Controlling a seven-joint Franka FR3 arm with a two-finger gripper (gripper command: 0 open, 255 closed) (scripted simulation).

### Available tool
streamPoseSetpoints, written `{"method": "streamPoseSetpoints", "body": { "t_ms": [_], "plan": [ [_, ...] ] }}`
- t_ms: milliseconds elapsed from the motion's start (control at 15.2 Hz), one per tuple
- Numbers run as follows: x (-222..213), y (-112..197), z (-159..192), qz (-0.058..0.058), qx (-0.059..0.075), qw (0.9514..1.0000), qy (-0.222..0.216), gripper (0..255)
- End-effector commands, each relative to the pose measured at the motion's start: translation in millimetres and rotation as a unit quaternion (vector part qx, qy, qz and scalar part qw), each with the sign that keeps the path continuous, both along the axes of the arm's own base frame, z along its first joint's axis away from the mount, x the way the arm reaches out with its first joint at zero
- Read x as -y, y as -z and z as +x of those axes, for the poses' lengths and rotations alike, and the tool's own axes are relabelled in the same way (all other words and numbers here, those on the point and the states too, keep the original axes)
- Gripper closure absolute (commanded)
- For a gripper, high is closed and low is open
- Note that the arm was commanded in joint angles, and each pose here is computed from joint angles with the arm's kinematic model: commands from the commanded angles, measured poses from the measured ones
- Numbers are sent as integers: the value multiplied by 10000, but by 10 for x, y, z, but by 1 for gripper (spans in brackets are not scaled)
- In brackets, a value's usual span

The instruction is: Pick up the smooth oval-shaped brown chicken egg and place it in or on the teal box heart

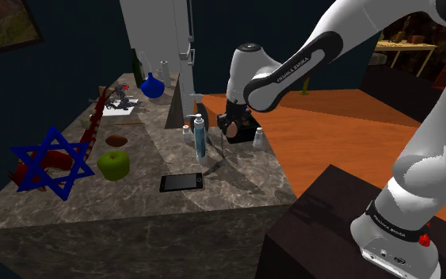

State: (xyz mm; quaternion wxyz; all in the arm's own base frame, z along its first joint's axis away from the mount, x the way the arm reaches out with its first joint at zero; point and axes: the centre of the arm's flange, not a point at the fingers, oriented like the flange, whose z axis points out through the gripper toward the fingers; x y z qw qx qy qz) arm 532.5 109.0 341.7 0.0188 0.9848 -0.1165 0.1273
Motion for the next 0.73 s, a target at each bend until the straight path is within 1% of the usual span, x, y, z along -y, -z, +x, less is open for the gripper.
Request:
{"method": "streamPoseSetpoints", "body": {
  "t_ms": [0,660],
  "plan": [
    [234,-25,146,-3,0,10000,-6,255],
    [1321,-43,894,-3,0,10000,-6,255]
  ]
}}
